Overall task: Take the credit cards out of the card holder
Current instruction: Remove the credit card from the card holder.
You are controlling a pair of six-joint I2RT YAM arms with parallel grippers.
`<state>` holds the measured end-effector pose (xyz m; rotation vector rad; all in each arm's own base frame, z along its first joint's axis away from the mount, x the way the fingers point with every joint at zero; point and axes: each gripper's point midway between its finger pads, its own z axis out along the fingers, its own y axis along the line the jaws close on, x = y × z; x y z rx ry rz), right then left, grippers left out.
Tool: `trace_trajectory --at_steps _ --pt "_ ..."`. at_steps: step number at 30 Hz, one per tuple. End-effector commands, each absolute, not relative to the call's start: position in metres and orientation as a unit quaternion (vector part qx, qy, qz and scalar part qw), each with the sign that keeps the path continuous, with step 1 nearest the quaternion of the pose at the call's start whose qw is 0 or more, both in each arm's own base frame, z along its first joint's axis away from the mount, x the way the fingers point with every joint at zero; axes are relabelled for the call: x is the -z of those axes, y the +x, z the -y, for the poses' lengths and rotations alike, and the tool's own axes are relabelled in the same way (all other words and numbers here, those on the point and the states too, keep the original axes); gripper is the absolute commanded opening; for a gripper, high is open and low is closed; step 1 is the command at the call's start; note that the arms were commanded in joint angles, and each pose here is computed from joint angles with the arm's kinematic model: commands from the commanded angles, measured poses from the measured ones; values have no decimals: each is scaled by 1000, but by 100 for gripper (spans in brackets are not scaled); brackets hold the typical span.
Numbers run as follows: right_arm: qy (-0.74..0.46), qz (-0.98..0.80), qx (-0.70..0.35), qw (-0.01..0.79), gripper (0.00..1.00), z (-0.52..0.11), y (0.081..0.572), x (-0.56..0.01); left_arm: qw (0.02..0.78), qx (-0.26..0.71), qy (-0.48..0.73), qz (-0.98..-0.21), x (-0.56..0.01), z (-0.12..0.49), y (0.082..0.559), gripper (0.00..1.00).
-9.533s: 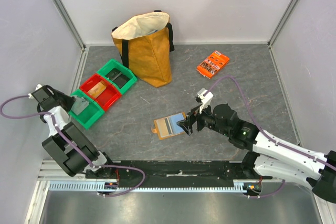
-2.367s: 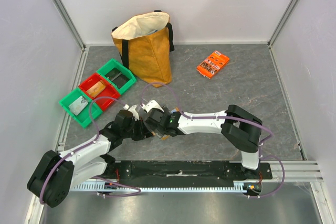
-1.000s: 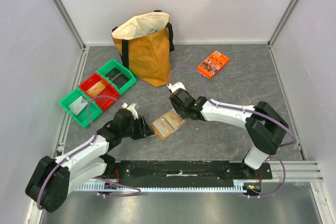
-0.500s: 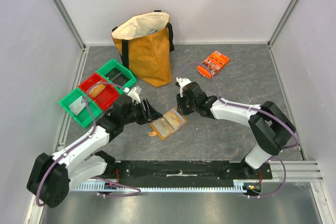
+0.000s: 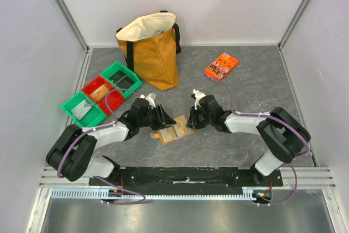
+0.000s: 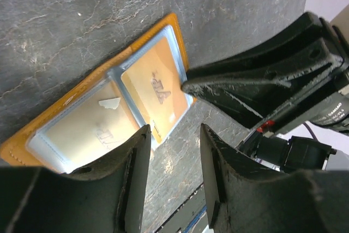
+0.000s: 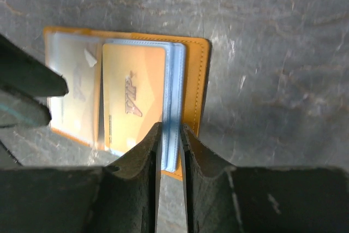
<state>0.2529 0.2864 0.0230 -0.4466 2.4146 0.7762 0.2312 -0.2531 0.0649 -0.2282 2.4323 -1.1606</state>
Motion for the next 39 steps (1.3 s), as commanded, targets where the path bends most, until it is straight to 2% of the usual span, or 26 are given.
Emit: trace_trajectory --at_steps 1,14,22,39 --pt "-133 -902 -321 257 26 -282 230 -24 220 447 -81 -863 -71 266 235 47" --pt "-148 -874 -327 327 24 -294 258 -83 211 435 -81 -872 -59 269 231 46" --pt "-137 -887 -327 297 15 -295 254 -51 199 426 -75 -879 -48 270 229 46" --pt "-114 -919 -314 209 9 -273 212 14 175 425 -64 -886 -42 279 223 44"
